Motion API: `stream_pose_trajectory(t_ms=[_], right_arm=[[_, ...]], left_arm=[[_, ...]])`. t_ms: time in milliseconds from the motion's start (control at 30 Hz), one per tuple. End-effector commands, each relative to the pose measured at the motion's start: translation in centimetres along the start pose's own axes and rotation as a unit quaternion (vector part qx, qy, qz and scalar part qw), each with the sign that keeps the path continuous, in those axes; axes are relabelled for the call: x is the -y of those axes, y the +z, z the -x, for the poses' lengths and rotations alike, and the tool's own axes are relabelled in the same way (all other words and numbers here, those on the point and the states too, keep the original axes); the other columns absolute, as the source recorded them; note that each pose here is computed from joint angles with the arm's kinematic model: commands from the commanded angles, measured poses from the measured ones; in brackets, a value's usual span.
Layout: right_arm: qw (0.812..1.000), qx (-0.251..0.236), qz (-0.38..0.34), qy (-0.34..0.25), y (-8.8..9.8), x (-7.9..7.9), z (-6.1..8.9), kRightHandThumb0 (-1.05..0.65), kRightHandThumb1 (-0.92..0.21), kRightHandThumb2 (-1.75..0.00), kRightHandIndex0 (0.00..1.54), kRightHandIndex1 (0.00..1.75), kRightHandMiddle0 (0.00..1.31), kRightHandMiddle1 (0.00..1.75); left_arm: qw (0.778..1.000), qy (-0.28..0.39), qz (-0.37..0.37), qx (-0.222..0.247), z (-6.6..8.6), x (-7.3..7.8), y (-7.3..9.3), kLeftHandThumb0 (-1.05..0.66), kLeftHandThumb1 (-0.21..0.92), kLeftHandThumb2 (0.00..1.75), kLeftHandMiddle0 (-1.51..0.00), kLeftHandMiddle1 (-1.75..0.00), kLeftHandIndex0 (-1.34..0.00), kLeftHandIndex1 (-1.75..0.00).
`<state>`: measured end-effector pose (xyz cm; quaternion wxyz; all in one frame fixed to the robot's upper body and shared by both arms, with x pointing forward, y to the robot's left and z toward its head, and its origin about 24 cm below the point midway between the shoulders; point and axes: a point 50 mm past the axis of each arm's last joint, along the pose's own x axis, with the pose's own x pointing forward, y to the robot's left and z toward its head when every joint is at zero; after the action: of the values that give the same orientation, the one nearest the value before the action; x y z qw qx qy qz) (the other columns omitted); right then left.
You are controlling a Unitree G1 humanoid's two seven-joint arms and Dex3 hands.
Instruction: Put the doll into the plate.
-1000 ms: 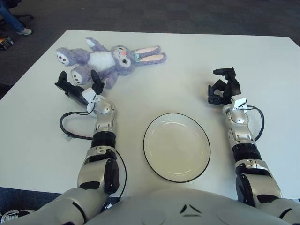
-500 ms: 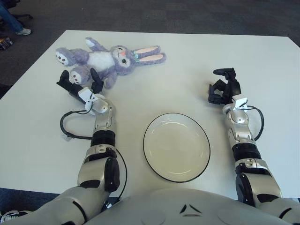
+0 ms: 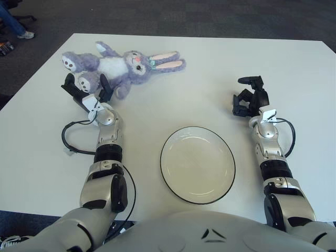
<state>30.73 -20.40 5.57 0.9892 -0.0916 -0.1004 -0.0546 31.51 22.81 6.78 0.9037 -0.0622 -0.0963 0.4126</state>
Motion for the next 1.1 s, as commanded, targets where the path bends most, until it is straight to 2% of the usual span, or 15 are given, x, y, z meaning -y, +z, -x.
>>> stream_pose_trajectory(t_ms=[0,233,267,300,333,433,600,767,867,1000,1067], right_arm=[[0.999,-0.032,0.003,0.0,-1.4,-0.1,1.1,0.47,-0.29,-1.35,0.63,1.75,0.0,1.49],[0.999,-0.033,-0.001,0.005,-1.5,-0.1,1.1,0.49,-0.23,-1.42,0.67,1.75,0.0,1.55],[0.999,-0.034,-0.001,0.007,-1.5,-0.2,1.1,0.5,-0.22,-1.44,0.69,1.75,0.0,1.56],[0.999,-0.035,0.0,0.009,-1.5,-0.2,1.1,0.4,-0.28,-1.36,0.62,1.75,0.06,1.6],[0.999,-0.036,0.0,0.009,-1.5,-0.2,1.1,0.25,-0.4,-1.23,0.51,1.75,0.14,1.65],[0.999,-0.038,0.004,0.012,-1.6,-0.1,1.1,0.08,-0.53,-1.07,0.37,1.75,0.24,1.71],[0.999,-0.04,0.008,0.012,-1.6,-0.2,1.1,0.01,-0.59,-1.0,0.32,1.75,0.27,1.74],[0.999,-0.043,0.009,0.01,-1.6,-0.2,1.1,0.0,-0.61,-0.98,0.3,1.75,0.28,1.74],[0.999,-0.046,0.012,0.01,-1.6,-0.2,1.1,0.0,-0.61,-0.97,0.3,1.75,0.27,1.74],[0.999,-0.049,0.017,0.011,-1.6,-0.2,1.1,-0.01,-0.62,-0.96,0.29,1.75,0.27,1.74],[0.998,-0.05,0.019,0.011,-1.6,-0.2,1.1,-0.01,-0.62,-0.96,0.29,1.75,0.27,1.74]], left_arm=[[0.999,-0.035,0.014,0.009,0.0,0.5,0.9,-0.63,0.56,0.73,-0.16,-1.59,0.0,-0.5],[0.997,-0.068,0.03,0.011,0.2,0.6,1.4,-0.59,0.54,0.75,-0.25,-1.62,0.0,-0.33],[0.997,-0.07,0.032,0.012,0.1,0.7,1.6,-0.59,0.54,0.76,-0.24,-1.53,0.0,-0.31],[0.997,-0.071,0.033,0.012,0.1,0.8,1.7,-0.59,0.53,0.77,-0.24,-1.46,0.0,-0.3],[0.997,-0.072,0.034,0.013,0.1,0.8,1.7,-0.58,0.53,0.78,-0.25,-1.35,0.0,-0.3],[0.997,-0.069,0.032,0.011,-0.1,1.1,1.9,-0.58,0.53,0.79,-0.24,-1.19,0.0,-0.31],[0.998,-0.063,0.026,0.008,-0.4,1.4,2.0,-0.57,0.53,0.79,-0.22,-1.11,0.0,-0.33],[0.998,-0.059,0.023,0.006,-0.7,1.6,2.0,-0.57,0.53,0.78,-0.21,-1.24,0.0,-0.36],[0.998,-0.054,0.019,-0.003,-1.0,2.1,2.1,-0.59,0.52,0.77,-0.21,-1.44,0.0,-0.37],[0.999,-0.046,0.018,-0.007,-1.4,2.9,2.3,-0.61,0.51,0.76,-0.21,-1.54,0.0,-0.41],[0.999,-0.042,0.016,-0.007,-1.5,3.2,2.4,-0.61,0.5,0.76,-0.19,-1.55,0.0,-0.51]])
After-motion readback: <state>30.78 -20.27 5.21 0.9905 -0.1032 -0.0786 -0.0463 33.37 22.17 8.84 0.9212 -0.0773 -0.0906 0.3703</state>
